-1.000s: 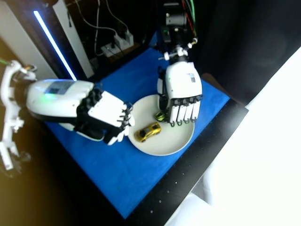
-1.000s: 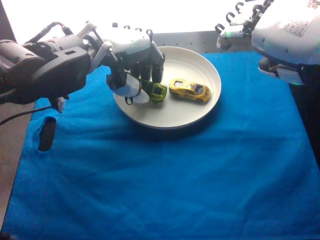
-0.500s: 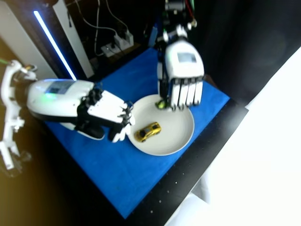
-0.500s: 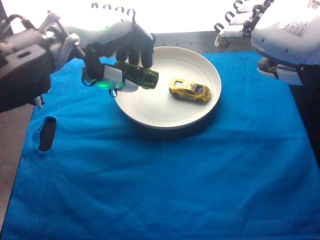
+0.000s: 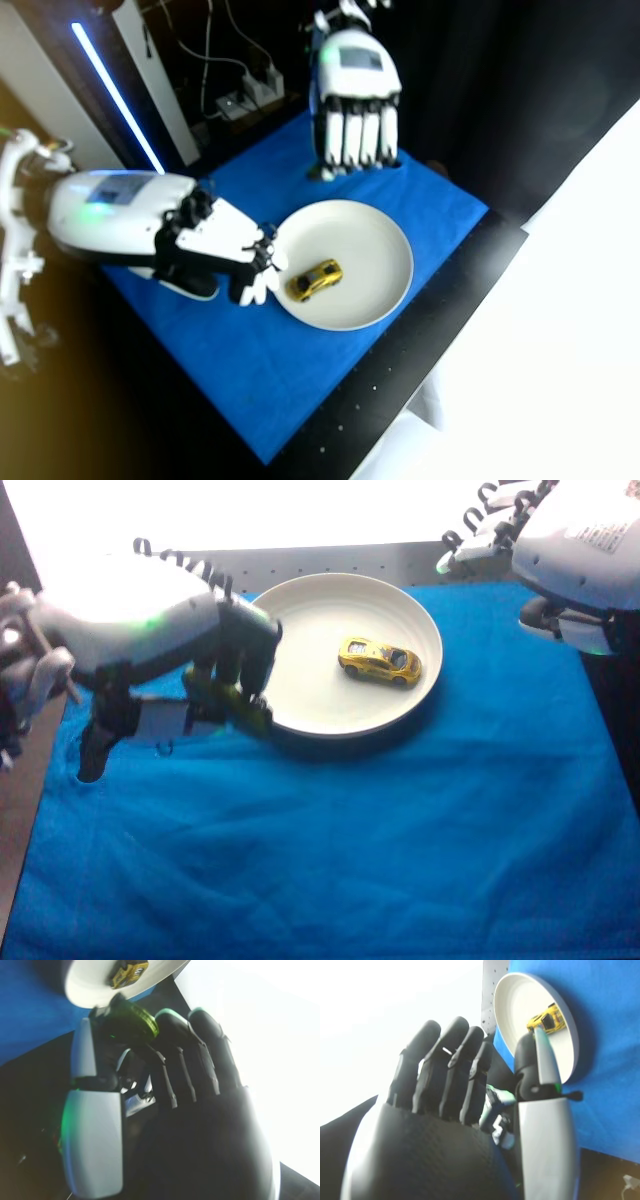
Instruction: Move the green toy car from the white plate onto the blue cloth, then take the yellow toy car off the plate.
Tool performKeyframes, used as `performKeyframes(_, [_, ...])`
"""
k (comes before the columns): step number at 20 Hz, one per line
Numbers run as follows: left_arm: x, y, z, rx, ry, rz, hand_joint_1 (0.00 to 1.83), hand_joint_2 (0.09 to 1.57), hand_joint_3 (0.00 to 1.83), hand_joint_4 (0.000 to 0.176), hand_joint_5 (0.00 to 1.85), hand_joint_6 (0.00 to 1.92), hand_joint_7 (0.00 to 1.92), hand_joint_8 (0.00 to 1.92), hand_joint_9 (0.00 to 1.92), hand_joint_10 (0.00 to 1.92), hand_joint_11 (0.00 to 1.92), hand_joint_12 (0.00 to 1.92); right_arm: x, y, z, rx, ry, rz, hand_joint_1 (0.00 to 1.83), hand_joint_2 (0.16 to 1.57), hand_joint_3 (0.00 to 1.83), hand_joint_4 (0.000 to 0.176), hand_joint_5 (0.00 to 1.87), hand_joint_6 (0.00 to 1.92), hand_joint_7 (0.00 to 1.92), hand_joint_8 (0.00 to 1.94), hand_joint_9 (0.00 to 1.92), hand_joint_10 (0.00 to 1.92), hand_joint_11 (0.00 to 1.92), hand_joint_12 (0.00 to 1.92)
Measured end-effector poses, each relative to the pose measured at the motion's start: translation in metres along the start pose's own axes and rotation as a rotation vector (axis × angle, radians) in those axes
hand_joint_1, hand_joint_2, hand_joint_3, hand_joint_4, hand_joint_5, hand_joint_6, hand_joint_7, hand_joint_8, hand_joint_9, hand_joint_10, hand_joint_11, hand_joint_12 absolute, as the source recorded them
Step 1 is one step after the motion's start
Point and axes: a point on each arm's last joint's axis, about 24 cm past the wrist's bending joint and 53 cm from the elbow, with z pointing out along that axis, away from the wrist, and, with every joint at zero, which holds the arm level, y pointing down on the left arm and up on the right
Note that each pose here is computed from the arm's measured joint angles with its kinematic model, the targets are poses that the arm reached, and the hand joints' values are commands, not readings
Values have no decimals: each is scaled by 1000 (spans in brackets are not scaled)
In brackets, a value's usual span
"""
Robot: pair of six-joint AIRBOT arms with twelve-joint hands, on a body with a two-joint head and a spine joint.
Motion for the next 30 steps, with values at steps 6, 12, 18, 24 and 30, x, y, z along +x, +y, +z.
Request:
performKeyframes(6, [25,-12,-14,30,78,-43,1146,1235,0,19,739,1298,784,1385,577,1254,351,1607,3,-3,-2,9,5,11,1305,1033,0,0,715,60,697,463,494,1081,267,1715])
performKeyframes(12, [40,-15,-18,36,123,-45,1111,1287,2,31,690,1449,655,1499,390,1446,130,1820,4,-4,-2,13,7,16,1280,1063,3,0,692,20,710,296,486,967,259,1665])
performKeyframes(18, [39,-14,-19,34,122,-61,689,1061,0,31,491,723,525,817,393,1149,188,1801,4,-4,-2,14,7,18,1228,1090,1,0,686,3,739,169,493,921,196,1667])
performKeyframes(24, [32,-9,-24,24,99,-82,235,953,0,6,507,471,585,432,406,888,160,1646,3,-7,-2,20,5,25,1159,1108,10,0,692,3,749,123,483,893,206,1643])
performKeyframes(30, [-1,18,-26,-65,-59,-69,268,1263,0,33,640,29,679,35,378,765,117,1488,3,-10,0,31,-1,40,956,1115,0,0,739,21,764,80,512,915,314,1581])
